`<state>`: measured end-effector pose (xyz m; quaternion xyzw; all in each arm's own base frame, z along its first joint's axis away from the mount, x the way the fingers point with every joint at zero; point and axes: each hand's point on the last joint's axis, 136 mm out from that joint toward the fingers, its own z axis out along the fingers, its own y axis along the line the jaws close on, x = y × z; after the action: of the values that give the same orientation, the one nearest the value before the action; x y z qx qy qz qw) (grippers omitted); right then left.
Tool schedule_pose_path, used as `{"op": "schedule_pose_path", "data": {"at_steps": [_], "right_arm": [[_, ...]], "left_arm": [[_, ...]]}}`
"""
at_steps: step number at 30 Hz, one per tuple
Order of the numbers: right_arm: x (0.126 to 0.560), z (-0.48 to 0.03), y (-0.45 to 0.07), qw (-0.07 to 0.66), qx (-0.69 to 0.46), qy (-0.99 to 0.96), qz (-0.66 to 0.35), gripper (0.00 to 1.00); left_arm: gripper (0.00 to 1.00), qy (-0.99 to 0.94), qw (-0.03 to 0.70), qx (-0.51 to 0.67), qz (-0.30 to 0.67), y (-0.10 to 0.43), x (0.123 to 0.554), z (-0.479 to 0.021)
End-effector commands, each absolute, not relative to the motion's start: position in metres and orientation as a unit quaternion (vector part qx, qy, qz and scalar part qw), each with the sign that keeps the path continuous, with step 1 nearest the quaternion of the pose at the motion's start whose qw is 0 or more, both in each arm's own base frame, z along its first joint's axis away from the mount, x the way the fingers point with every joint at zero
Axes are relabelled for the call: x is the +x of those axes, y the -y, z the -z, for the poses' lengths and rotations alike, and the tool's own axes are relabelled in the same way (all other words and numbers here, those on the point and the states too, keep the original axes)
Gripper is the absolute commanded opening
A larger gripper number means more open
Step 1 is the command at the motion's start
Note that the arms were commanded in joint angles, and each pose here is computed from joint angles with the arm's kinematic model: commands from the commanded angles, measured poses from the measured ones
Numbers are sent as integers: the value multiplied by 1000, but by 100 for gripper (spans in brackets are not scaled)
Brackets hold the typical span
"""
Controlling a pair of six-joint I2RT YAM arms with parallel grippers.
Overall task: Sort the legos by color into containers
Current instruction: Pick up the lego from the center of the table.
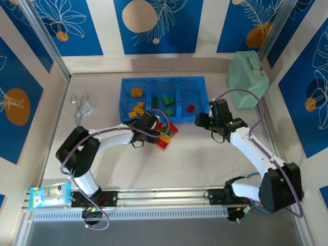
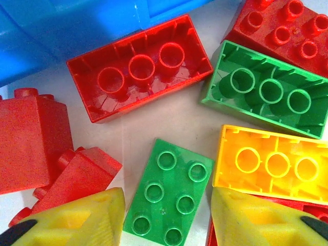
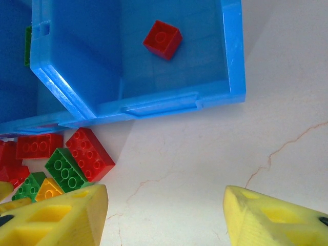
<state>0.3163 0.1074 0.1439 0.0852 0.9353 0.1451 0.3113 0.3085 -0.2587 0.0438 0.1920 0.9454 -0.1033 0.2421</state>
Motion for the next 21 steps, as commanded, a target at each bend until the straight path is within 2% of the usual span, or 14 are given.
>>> {"op": "schedule_pose_path", "data": {"at_steps": [1, 10, 21], "right_arm": [[313, -141, -106, 308, 91, -935, -147, 61], [313, -141, -107, 307, 92, -936, -149, 61], [311, -139, -106, 305, 94, -936, -149, 61]], "left_arm": [[48, -951, 218, 198, 92, 251, 302, -28], [46, -956, 204, 192, 90, 242, 292, -15], [50, -954, 193, 204, 101, 243, 284, -19]]}}
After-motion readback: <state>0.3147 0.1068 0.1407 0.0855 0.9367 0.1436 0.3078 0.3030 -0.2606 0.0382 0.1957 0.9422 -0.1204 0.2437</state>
